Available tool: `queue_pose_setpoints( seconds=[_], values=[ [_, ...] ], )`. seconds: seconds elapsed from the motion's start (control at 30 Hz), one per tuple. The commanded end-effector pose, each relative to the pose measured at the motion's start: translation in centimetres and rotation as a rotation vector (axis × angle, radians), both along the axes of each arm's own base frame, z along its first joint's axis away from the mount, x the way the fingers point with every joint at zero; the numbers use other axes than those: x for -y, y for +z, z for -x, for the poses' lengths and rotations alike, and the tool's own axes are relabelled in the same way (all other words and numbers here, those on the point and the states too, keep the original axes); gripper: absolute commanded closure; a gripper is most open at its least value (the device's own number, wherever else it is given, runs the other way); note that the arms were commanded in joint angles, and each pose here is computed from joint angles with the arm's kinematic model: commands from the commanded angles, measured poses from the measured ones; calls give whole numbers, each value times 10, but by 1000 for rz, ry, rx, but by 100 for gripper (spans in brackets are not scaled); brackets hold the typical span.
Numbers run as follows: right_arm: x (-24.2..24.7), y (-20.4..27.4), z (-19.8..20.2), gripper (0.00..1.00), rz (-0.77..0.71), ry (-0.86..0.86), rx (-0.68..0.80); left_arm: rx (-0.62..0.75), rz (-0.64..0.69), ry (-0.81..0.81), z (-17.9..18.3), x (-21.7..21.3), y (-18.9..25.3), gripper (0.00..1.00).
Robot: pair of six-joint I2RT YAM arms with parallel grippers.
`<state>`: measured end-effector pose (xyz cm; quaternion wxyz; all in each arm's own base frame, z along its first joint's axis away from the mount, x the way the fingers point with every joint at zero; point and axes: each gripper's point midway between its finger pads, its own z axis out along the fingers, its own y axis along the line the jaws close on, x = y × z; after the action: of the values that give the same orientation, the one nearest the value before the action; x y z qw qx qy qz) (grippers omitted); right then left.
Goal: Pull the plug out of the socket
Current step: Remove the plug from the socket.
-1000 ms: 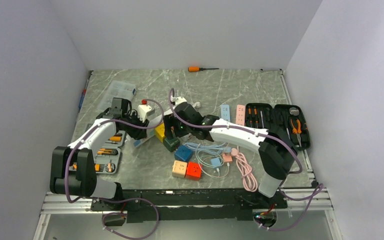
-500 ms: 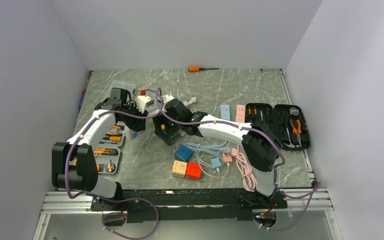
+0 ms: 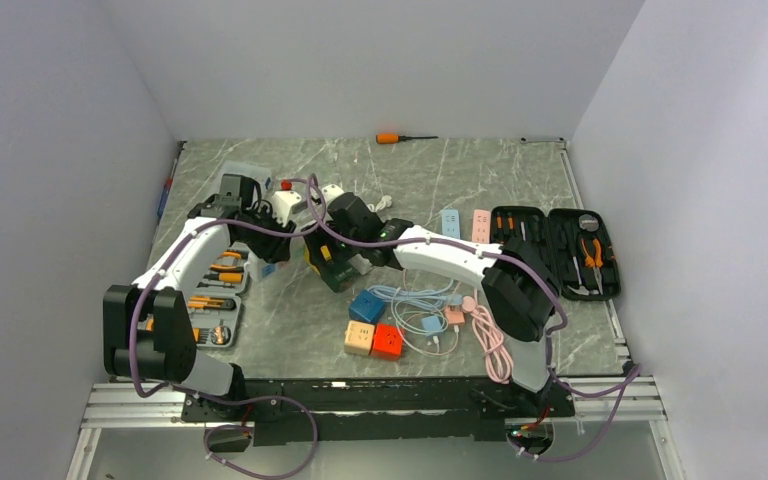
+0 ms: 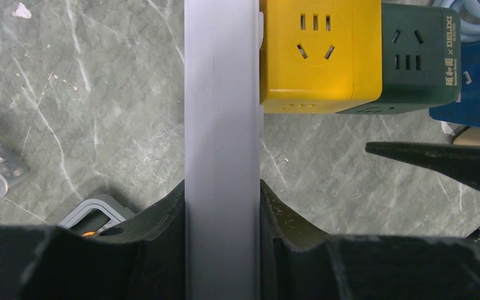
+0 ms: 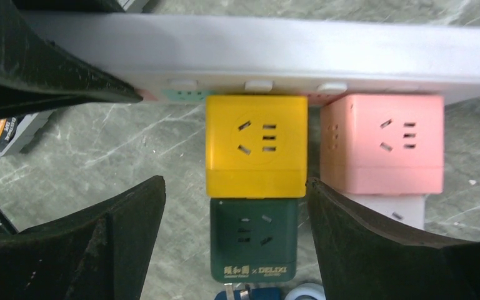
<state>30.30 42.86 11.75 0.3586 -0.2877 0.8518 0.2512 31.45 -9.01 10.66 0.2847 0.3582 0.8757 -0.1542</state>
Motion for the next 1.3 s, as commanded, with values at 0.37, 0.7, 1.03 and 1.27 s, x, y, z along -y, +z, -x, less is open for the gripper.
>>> queue_pose_setpoints(
  seconds=[0.37,0.7,1.03,1.27],
  values=[
    [-17,19,-21,16,-69,20,49,139,153,-100,-13,31,55,100],
    [-30,-5,-17,27,-103,26,-19,142,173,-95,-14,34,58,100],
    [-39,-35,-24,40,-100,2,-63,135,204,-107,-10,38,64,100],
    [-29,-30,-20,85,-131,-27,-55,159,172,-83,-14,33,61,100]
  ],
)
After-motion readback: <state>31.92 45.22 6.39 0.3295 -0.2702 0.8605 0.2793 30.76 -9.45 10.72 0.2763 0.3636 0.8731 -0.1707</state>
